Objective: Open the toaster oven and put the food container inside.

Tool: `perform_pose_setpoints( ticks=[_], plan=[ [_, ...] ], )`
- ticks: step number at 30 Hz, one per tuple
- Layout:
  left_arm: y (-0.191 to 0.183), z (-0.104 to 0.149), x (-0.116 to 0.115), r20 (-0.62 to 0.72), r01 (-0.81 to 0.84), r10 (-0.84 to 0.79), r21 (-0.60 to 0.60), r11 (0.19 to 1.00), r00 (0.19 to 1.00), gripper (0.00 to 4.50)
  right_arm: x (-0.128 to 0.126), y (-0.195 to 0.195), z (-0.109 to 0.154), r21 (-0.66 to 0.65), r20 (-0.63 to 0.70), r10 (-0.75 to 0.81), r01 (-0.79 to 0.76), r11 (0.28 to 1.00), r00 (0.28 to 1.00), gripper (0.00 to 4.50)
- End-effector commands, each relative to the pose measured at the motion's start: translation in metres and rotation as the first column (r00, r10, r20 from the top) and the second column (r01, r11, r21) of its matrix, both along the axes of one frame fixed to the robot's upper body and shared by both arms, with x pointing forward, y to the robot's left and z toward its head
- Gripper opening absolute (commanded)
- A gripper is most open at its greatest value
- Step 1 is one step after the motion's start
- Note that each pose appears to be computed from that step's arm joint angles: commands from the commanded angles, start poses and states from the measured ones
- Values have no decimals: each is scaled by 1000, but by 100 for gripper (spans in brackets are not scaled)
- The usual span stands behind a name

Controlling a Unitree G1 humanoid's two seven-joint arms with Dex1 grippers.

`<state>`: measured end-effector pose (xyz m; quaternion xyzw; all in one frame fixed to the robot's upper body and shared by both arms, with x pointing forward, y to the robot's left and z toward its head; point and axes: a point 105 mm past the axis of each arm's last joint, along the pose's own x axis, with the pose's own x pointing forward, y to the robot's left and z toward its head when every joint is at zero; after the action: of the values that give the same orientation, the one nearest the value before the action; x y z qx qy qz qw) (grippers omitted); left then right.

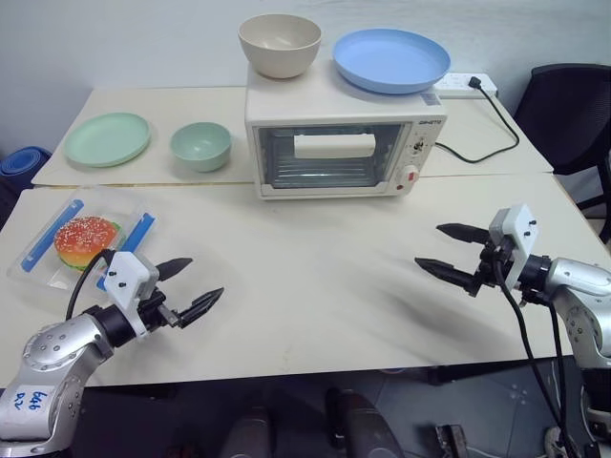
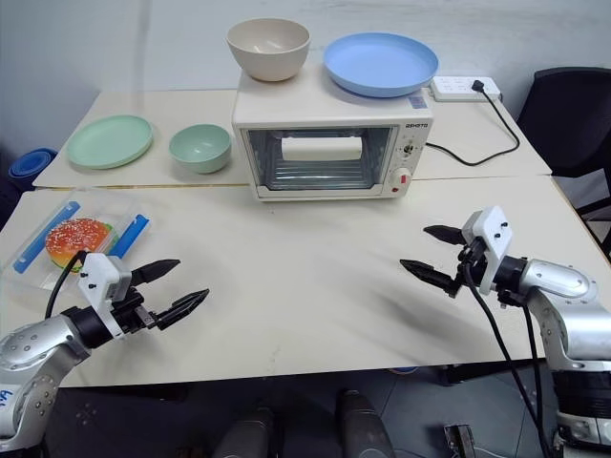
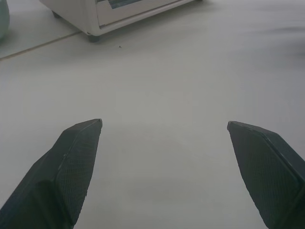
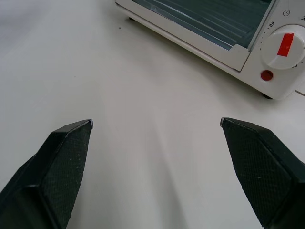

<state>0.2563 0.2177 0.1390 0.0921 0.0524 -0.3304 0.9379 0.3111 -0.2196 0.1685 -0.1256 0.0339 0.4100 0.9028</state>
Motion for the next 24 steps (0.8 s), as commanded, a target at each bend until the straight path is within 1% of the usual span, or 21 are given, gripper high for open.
perform_pose_setpoints(
  ticks=[1,11,13,16,18,21,24],
  plan=[
    [2,9,0,37,-7,7,8,1000,999,450,0,1,13,-1,58,2,-2,1000,998,448],
    [6,6,-1,8,-40,40,-17,999,999,450,1,4,12,-6,61,1,-1,1000,998,448],
    [5,5,-2,-15,-27,26,-48,998,1000,450,2,5,13,15,50,-6,5,1000,999,448],
    [4,7,0,-15,-12,11,-51,999,1000,450,6,14,15,36,52,9,-11,999,999,448],
    [0,10,1,-5,7,-8,-60,998,1000,450,11,22,19,57,66,21,-24,998,998,448],
    [-14,24,2,11,82,-82,-110,991,997,450,25,39,32,120,87,51,-61,991,995,448],
    [-27,42,4,31,171,-169,-108,979,985,450,46,51,43,149,104,45,-60,987,994,448]
  ],
)
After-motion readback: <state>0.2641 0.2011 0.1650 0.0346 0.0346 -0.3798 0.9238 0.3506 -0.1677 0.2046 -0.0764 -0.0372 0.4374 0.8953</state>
